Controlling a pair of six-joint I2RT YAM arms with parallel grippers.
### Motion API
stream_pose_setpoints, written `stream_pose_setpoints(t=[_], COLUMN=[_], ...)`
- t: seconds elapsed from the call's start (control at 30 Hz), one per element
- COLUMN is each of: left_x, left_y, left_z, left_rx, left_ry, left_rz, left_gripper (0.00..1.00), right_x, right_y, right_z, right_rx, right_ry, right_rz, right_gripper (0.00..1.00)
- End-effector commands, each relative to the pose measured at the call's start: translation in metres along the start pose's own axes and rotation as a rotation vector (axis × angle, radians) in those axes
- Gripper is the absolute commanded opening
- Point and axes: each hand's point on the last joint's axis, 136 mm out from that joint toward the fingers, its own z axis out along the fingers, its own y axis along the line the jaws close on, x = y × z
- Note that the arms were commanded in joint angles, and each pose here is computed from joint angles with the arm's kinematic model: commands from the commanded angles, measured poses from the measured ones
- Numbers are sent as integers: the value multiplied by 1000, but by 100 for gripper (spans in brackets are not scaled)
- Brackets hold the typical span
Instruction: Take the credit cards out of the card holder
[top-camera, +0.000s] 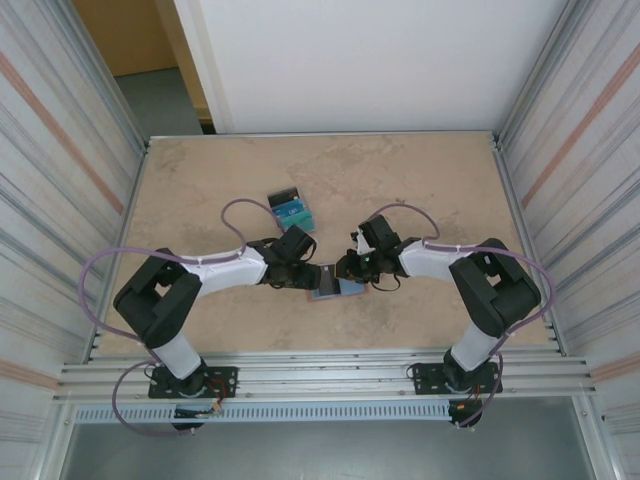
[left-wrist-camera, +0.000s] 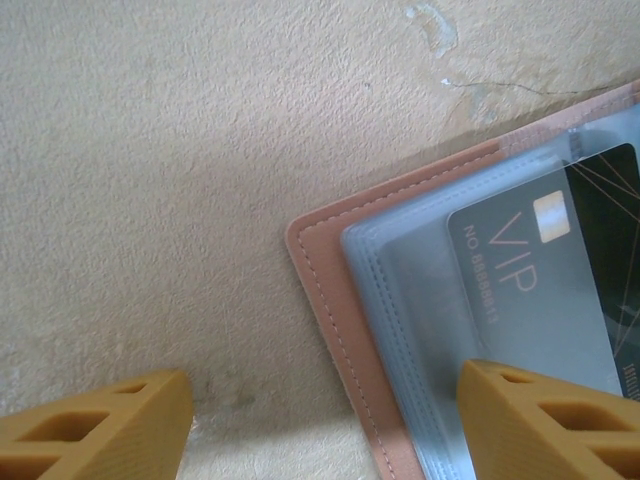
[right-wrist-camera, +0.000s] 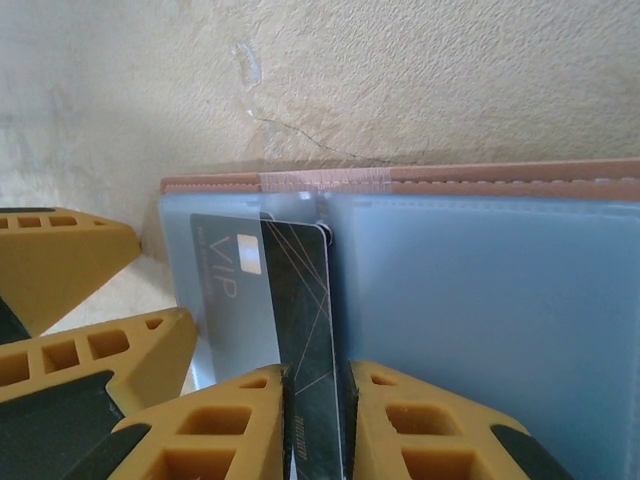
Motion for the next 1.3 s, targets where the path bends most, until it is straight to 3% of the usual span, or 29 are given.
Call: stream_pose_setpoints(t=[0.0,0.3,0.97,1.13,1.27], left_x=[9,10,14,16,17], left_y=[2,-1,1,3,3], left_z=[14,19,23,24,24], left_rx=[-10,2,-3,-8,-11], left_ry=[44,58,72,79,82], left_rz=[28,34,33,30,28], left_gripper=[71,58,53,53,53], right_x=[-3,-2,-2,-2,-3], right_y=[3,7,7,6,5], right_z=[3,8,12,13,10], right_rx=[-14,-46,-93,-106,-116], right_ry=[19,37,28,26,15], right_rz=[-2,10,39,48,56], right_gripper=[22,22,21,16,4])
